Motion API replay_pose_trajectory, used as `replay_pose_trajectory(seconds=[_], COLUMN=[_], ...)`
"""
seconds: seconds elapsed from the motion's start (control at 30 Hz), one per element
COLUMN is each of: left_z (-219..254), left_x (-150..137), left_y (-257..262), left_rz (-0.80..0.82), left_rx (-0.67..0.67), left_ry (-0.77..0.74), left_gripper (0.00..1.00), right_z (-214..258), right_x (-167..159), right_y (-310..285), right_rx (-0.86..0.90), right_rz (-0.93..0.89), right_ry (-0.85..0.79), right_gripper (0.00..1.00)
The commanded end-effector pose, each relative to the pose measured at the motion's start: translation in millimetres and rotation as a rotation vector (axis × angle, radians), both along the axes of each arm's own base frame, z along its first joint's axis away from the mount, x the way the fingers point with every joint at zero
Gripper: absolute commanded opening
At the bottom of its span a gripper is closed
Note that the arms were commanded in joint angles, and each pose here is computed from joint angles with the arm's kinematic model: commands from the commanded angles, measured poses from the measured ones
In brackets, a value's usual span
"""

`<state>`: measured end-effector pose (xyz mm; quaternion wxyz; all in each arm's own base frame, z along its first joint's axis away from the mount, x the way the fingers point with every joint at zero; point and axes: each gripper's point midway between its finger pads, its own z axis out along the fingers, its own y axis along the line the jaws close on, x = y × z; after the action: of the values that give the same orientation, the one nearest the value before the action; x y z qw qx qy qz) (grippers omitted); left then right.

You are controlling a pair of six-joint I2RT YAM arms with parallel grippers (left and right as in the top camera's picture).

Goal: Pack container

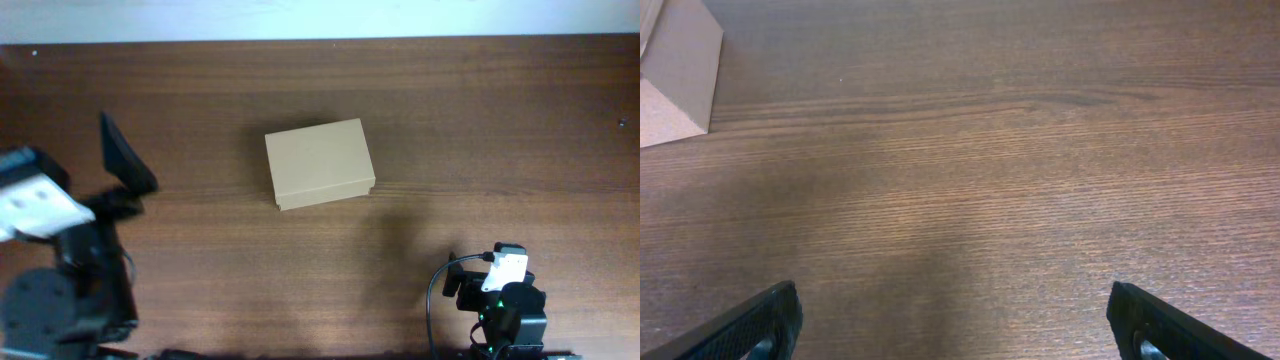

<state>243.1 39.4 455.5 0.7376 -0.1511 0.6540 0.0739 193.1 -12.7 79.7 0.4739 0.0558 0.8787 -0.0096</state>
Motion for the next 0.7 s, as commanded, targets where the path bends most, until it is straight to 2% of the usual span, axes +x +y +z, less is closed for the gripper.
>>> replay_pose_trajectory(seconds=[0.0,0.23,0.47,0.67], left_z=[-59,-162,-201,-223], left_x=[-7,-10,-13,-14], left_y=[3,3,5,18], left_rz=[0.009,0.005,0.014,0.07], left_rx=[0.013,0.02,0.003,0.0], left_ry=[0.031,0.069,-0.026,-0.047], left_gripper=[1.0,1.0,1.0,1.0], right_z=[-4,-4,-4,-4], right_x=[0,0,0,0], right_y=[-1,-1,-1,-1], right_rx=[0.004,0.004,0.004,0.004], right_rz=[-0.006,-0.006,-0.006,-0.006], right_ry=[0.004,0.004,0.004,0.004], right_gripper=[0.99,0.99,0.99,0.99])
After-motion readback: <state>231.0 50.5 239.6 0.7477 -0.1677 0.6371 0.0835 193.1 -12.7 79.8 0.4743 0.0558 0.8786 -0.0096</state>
